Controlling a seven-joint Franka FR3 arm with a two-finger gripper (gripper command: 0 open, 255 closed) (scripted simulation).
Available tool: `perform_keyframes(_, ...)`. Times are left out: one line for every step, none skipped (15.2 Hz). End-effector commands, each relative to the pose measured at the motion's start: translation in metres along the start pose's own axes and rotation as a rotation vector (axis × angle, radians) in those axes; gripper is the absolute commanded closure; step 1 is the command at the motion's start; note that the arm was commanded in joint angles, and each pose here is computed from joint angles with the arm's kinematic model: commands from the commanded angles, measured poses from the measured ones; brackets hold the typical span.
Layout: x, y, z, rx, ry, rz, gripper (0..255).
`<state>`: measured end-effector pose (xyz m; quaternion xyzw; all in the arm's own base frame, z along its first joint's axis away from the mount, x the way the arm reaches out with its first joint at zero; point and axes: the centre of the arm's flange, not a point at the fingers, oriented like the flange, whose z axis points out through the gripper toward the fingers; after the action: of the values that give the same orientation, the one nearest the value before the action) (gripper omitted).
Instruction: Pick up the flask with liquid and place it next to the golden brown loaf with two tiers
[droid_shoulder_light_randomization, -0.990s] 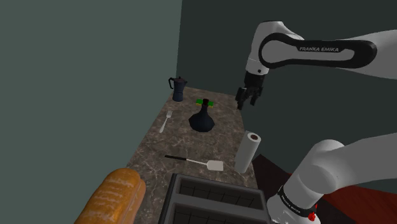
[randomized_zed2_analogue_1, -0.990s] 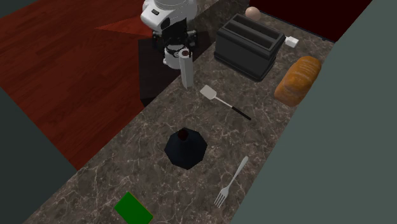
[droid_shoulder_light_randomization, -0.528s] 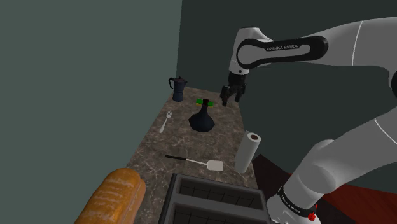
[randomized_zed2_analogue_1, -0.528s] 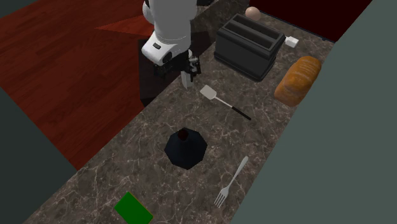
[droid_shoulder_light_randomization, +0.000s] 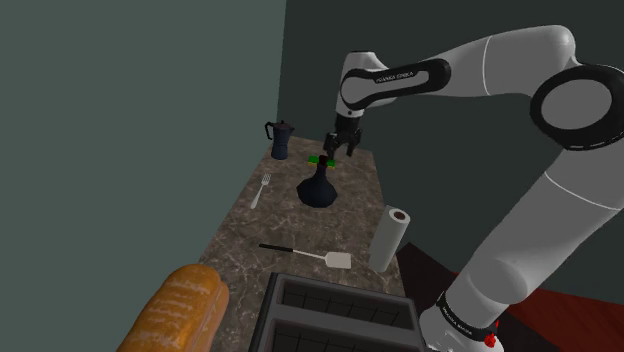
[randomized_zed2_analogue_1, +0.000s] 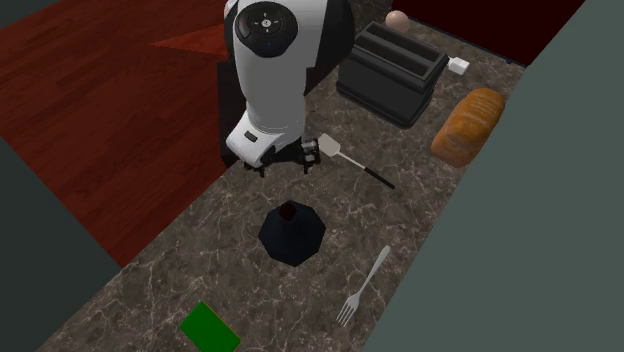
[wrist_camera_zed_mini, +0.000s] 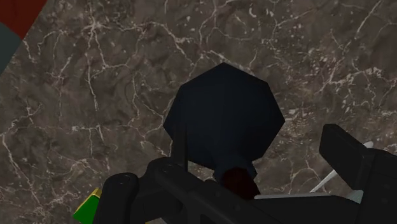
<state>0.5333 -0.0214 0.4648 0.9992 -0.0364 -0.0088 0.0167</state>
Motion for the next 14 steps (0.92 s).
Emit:
perform_keyframes(0.025,-0.001,0.007,0.000,0.004,-0.003,0)
perform_keyframes(0.037,-0.001,0.011,0.000,0.005,-0.005,0)
perform_keyframes(0.050,-0.001,0.015,0.001,0.007,-0.006,0)
perform_keyframes(0.062,-0.001,0.019,0.001,0.009,-0.008,0)
perform_keyframes(0.074,-0.001,0.023,0.001,0.010,-0.009,0)
perform_keyframes(0.082,-0.001,0.025,0.001,0.011,-0.010,0)
perform_keyframes(0.082,-0.001,0.031,0.001,0.011,-0.010,0)
perform_keyframes(0.082,-0.001,0.036,0.001,0.011,-0.010,0)
perform_keyframes(0.083,-0.001,0.041,0.001,0.011,-0.010,0)
perform_keyframes(0.083,-0.001,0.047,0.001,0.011,-0.010,0)
perform_keyframes(0.083,-0.001,0.052,0.001,0.011,-0.010,0)
perform_keyframes(0.083,-0.001,0.057,0.001,0.011,-0.010,0)
perform_keyframes(0.083,-0.001,0.062,0.001,0.011,-0.010,0)
perform_keyframes(0.083,-0.001,0.065,0.001,0.011,-0.010,0)
